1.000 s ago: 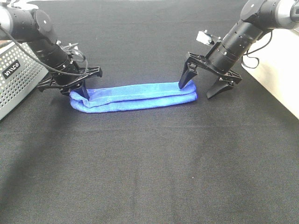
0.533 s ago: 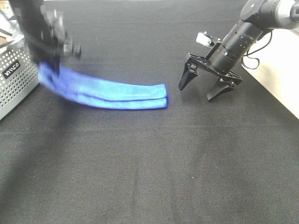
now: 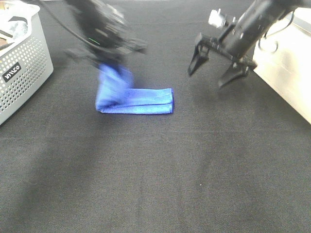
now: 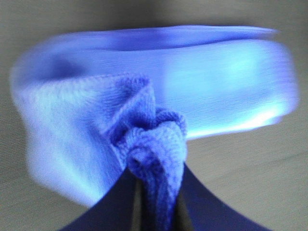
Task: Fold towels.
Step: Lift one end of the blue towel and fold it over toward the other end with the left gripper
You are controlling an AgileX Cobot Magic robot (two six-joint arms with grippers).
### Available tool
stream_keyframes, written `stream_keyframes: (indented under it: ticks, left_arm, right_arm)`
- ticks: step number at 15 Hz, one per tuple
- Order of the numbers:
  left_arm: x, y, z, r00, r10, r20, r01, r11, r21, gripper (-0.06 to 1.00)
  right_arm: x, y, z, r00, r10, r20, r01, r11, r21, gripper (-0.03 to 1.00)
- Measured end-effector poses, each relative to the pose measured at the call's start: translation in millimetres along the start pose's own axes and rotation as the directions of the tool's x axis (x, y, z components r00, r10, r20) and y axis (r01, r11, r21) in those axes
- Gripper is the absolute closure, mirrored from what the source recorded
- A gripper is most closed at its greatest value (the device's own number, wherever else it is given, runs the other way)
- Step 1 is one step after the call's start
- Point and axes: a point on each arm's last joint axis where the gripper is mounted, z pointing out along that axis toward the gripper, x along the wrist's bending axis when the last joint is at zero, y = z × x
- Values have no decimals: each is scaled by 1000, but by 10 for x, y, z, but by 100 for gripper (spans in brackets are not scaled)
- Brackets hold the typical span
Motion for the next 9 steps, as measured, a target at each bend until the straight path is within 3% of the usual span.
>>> stream_keyframes:
  ticks: [2,4,6,9]
  left_arm:
    - [-108,19,171,996,-66,66,69,996,-50,76]
    - [-208,55,256,978,-124,169,140,986,-87,53]
    - [-255,65,270,959,-162,232,185,979,-81,37]
    - [-273,107,233,949,-170,264,205,972,-114,30]
  right_arm:
    - [-17,-5,-17,1000,-8,28,8,1000,3,9]
    - [-64,-17,-19,997,-12,79,11,1000,16,9]
    - [-70,-19,-24,996,-13,88,11,1000,19,9]
    - [-68,-19,-28,996,-12,88,10,1000,18,9]
